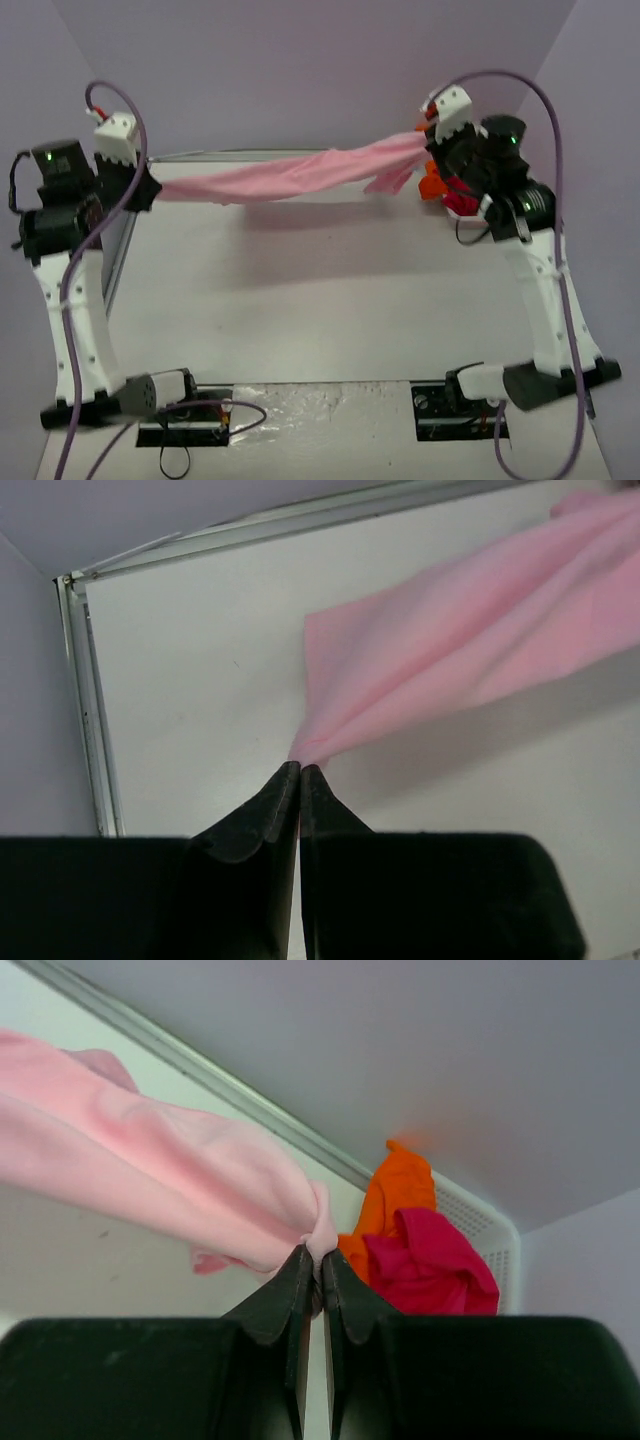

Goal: Fold and stack the t-shirts
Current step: Flatten out the tshirt

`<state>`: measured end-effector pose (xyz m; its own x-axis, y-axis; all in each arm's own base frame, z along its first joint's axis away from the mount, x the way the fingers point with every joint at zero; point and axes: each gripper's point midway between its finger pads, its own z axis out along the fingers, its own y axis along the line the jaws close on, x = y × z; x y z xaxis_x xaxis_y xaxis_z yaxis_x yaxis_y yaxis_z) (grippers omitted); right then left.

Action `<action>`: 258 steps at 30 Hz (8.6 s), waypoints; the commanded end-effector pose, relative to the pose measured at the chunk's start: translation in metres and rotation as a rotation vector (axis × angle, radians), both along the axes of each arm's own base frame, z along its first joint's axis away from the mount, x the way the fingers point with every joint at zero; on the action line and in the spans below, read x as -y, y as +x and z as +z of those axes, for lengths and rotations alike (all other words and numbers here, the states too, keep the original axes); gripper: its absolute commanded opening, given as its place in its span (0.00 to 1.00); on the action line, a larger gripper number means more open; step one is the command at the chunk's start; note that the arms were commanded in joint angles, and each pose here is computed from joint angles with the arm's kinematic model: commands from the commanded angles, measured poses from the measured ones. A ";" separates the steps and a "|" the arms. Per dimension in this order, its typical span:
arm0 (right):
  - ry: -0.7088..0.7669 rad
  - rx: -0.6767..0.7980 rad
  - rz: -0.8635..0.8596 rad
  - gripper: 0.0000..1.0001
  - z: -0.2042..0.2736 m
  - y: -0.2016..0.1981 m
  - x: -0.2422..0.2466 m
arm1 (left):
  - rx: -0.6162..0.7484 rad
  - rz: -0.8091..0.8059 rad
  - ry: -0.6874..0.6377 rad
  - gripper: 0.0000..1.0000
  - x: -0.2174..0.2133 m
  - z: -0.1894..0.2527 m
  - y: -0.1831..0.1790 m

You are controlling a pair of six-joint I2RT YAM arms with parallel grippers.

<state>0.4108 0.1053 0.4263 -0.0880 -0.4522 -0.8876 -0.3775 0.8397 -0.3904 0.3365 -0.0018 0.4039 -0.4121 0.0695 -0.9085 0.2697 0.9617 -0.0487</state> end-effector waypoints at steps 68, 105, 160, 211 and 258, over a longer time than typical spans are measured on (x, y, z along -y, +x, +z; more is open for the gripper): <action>-0.265 -0.904 0.034 0.00 -0.422 0.066 -0.042 | -0.283 -0.258 0.079 0.27 0.145 -0.231 0.210; -0.315 -0.842 0.326 0.30 -0.324 -0.028 -0.083 | -0.270 -0.235 0.059 0.43 0.119 -0.209 0.194; -0.262 -1.031 0.114 0.31 -0.368 -0.039 0.014 | -0.316 -0.473 -0.365 0.71 0.233 -0.316 0.285; 0.050 -1.086 0.186 0.36 -0.387 0.016 0.013 | -0.480 -0.283 0.068 0.02 0.111 -0.257 0.135; 0.010 -1.334 0.405 0.00 -0.426 -0.038 -0.004 | -0.542 -0.307 0.059 0.02 0.103 -0.236 0.054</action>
